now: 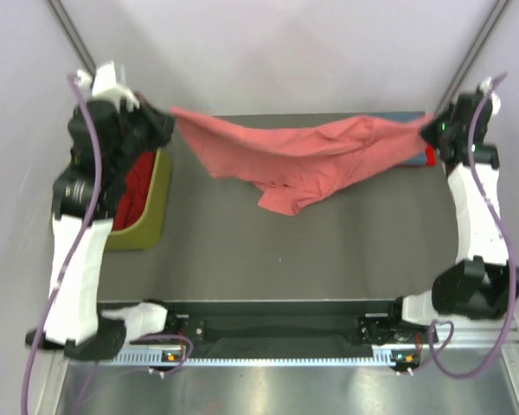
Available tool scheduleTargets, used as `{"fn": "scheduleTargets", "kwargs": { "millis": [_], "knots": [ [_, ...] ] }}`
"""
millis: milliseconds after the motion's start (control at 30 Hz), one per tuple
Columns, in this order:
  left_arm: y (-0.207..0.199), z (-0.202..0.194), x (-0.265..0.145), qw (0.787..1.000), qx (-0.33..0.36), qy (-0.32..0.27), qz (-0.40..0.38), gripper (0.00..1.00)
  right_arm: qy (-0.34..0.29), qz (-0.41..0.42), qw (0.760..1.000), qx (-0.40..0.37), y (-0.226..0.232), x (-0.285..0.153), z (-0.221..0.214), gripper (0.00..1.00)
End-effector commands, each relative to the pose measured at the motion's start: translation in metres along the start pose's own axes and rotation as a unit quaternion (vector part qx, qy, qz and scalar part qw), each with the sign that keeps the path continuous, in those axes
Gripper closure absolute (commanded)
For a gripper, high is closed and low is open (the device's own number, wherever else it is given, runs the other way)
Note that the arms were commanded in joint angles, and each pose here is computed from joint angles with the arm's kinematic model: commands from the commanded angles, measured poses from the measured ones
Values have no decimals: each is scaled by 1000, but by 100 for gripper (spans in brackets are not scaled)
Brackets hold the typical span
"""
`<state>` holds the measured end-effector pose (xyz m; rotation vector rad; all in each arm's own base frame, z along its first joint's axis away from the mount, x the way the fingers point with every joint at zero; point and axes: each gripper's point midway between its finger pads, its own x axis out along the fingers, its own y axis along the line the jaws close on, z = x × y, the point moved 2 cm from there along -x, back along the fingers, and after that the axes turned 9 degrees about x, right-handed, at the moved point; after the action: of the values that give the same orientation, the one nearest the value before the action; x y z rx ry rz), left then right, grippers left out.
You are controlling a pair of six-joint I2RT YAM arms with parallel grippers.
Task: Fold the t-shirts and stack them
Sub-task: Flatten the tshirt out
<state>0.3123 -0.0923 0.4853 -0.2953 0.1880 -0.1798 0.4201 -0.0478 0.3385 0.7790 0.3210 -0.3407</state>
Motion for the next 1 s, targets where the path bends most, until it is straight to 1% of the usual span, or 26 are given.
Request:
{"fn": "scheduleTargets", "kwargs": {
  "millis": [0, 33, 67, 100, 133, 167, 200, 233, 267, 300, 367, 400, 433, 467, 533, 567, 600, 667, 700, 733, 767, 800, 833, 867, 933, 967],
  "knots": [
    [11, -58, -38, 998, -5, 63, -12, 100, 43, -120, 992, 17, -90, -23, -49, 100],
    [10, -66, -62, 998, -17, 51, -27, 100, 53, -140, 988, 25, -111, -24, -64, 100],
    [17, -113, -57, 994, -26, 103, -33, 100, 53, -158, 985, 45, -133, -26, -71, 98],
    [15, -127, -62, 992, -32, 107, -53, 100, 78, -190, 977, 52, -165, -31, -101, 94],
    [12, -135, -81, 992, -44, 96, -73, 100, 88, -206, 973, 51, -182, -33, -110, 85],
    [17, -173, -81, 986, -57, 138, -79, 100, 97, -235, 966, 53, -205, -38, -119, 83],
    [19, -185, -86, 983, -69, 147, -82, 100, 99, -244, 964, 46, -212, -39, -120, 81],
    [16, -191, -97, 982, -86, 141, -95, 100, 96, -256, 962, 23, -218, -40, -117, 77],
    [16, -214, -98, 975, -98, 168, -110, 100, 99, -260, 961, 15, -216, -40, -112, 72],
    [16, -223, -100, 972, -107, 176, -112, 100, 100, -254, 962, 9, -212, -38, -110, 70],
    [19, -241, -102, 968, -126, 188, -111, 100, 118, -220, 968, -4, -186, -27, -112, 64],
    [19, -243, -102, 966, -133, 188, -113, 100, 120, -212, 970, -10, -177, -23, -114, 61],
    [21, -249, -101, 965, -135, 195, -110, 100, 120, -209, 970, -22, -168, -18, -116, 60],
    [21, -252, -101, 964, -137, 199, -109, 100, 131, -195, 971, -48, -146, -9, -126, 59],
    [25, -256, -100, 966, -131, 201, -99, 100, 132, -196, 969, -65, -131, 1, -136, 57],
    [27, -255, -100, 967, -127, 198, -95, 100, 150, -189, 967, -75, -116, 11, -151, 57],
    [31, -256, -99, 970, -119, 194, -84, 100, 154, -192, 967, -64, -111, 17, -156, 57],
    [34, -255, -99, 972, -112, 190, -77, 100, 180, -178, 963, -93, -83, 32, -187, 57],
    [35, -255, -99, 974, -107, 187, -75, 100, 165, -190, 962, -109, -77, 39, -190, 57],
    [36, -255, -99, 974, -106, 186, -74, 100, 169, -199, 957, -125, -72, 43, -198, 57],
    [36, -254, -100, 974, -105, 185, -74, 100, 175, -186, 956, -144, -49, 55, -214, 56],
    [36, -254, -100, 975, -106, 182, -73, 100, 179, -178, 956, -148, -39, 62, -221, 55],
    [37, -254, -100, 975, -106, 180, -74, 100, 170, -141, 964, -147, -7, 70, -224, 55],
    [36, -254, -100, 975, -108, 177, -77, 100, 179, -132, 963, -155, -1, 83, -240, 54],
    [35, -256, -101, 974, -116, 178, -80, 100, 173, -95, 966, -165, 27, 92, -258, 54],
    [34, -258, -102, 972, -120, 182, -83, 100, 165, -76, 970, -160, 45, 105, -264, 53]
  ]
}}
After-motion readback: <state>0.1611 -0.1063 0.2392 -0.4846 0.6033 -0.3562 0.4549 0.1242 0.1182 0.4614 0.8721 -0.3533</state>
